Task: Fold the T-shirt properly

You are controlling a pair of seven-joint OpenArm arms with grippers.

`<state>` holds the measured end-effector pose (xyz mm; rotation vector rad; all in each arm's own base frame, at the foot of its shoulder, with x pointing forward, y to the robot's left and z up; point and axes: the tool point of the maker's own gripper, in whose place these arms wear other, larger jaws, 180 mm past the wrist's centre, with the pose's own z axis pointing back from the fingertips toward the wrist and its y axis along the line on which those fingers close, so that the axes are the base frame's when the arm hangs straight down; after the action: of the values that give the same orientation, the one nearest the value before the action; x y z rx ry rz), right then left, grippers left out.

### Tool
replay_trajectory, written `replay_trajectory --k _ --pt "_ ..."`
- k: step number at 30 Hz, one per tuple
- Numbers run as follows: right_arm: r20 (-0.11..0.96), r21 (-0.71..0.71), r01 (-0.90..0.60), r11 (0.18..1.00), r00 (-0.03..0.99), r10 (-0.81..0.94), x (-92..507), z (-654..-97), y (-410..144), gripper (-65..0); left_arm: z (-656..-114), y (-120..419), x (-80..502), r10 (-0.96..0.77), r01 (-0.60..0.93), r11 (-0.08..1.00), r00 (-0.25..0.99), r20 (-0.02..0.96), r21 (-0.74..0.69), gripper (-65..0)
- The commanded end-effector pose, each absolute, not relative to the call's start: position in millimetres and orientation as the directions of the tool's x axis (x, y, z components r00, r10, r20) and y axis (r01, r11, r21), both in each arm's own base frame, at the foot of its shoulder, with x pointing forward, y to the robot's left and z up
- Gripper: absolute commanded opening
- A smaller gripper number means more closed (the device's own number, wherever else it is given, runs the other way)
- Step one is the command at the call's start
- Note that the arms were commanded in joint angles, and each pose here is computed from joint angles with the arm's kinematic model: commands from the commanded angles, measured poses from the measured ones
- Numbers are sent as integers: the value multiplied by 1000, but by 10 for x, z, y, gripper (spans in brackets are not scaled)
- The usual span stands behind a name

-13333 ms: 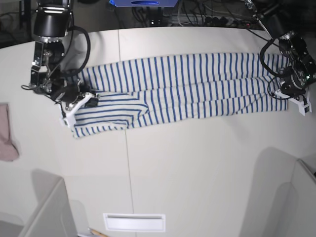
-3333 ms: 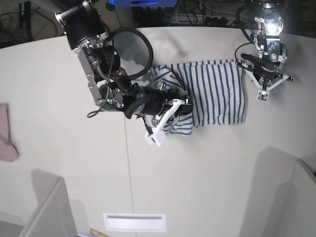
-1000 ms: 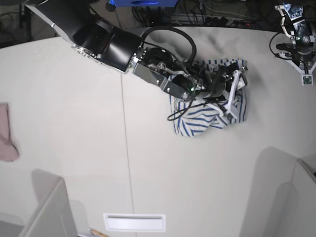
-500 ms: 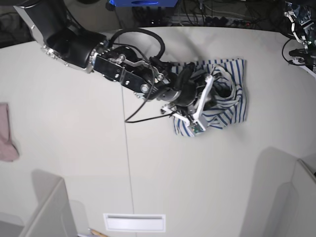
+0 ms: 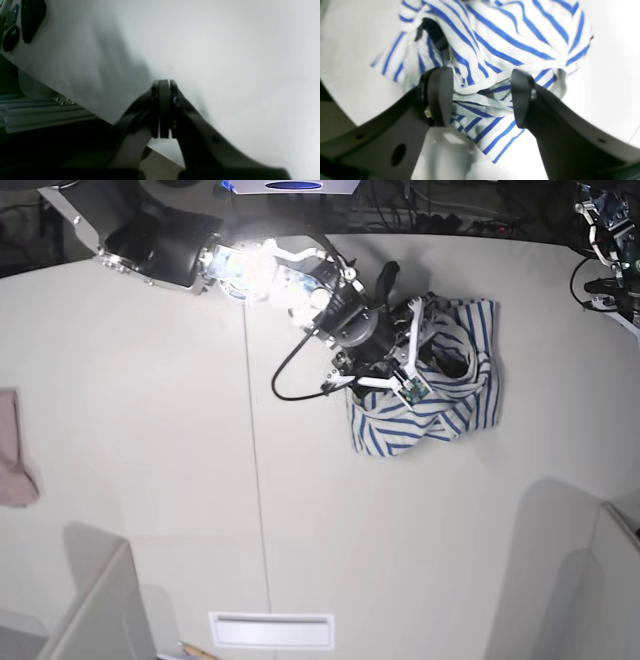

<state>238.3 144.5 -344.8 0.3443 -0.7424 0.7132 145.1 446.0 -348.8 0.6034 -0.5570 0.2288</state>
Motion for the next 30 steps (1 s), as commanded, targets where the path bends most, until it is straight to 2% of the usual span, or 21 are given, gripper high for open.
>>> replay_trajectory --k 1,4,14,18,19,21,24,30 --pt "760 31 -703 711 478 440 2452 -3267 1566 -303 -3357 4536 1490 17 -367 786 817 576 497 -650" --pt "769 0 -718 696 445 458 2403 -3191 1707 -296 -3357 4536 1490 17 -367 786 817 576 497 -650" --pt "706 -26 -702 711 491 510 2450 -3472 1798 -297 -3363 4549 1457 17 -363 785 823 568 503 -650" --pt "721 -48 -696 717 473 507 2550 -3468 1771 -303 -3354 4549 1478 17 -366 785 819 573 500 -650" --pt "723 -54 -692 720 471 506 2576 -3485 1765 -317 -3352 4549 1483 17 -367 785 818 575 500 -650" --pt "722 -68 -687 723 466 511 2622 -3542 1746 -411 -3355 4545 1486 16 -366 785 819 574 499 -650" --pt "745 -79 -692 717 437 503 2684 -3500 1793 -650 -3357 4537 1497 14 -364 787 818 575 498 -650" --pt "789 -76 -745 663 362 497 2689 -3204 2089 -650 -3363 4529 1502 13 -361 789 819 574 498 -650"
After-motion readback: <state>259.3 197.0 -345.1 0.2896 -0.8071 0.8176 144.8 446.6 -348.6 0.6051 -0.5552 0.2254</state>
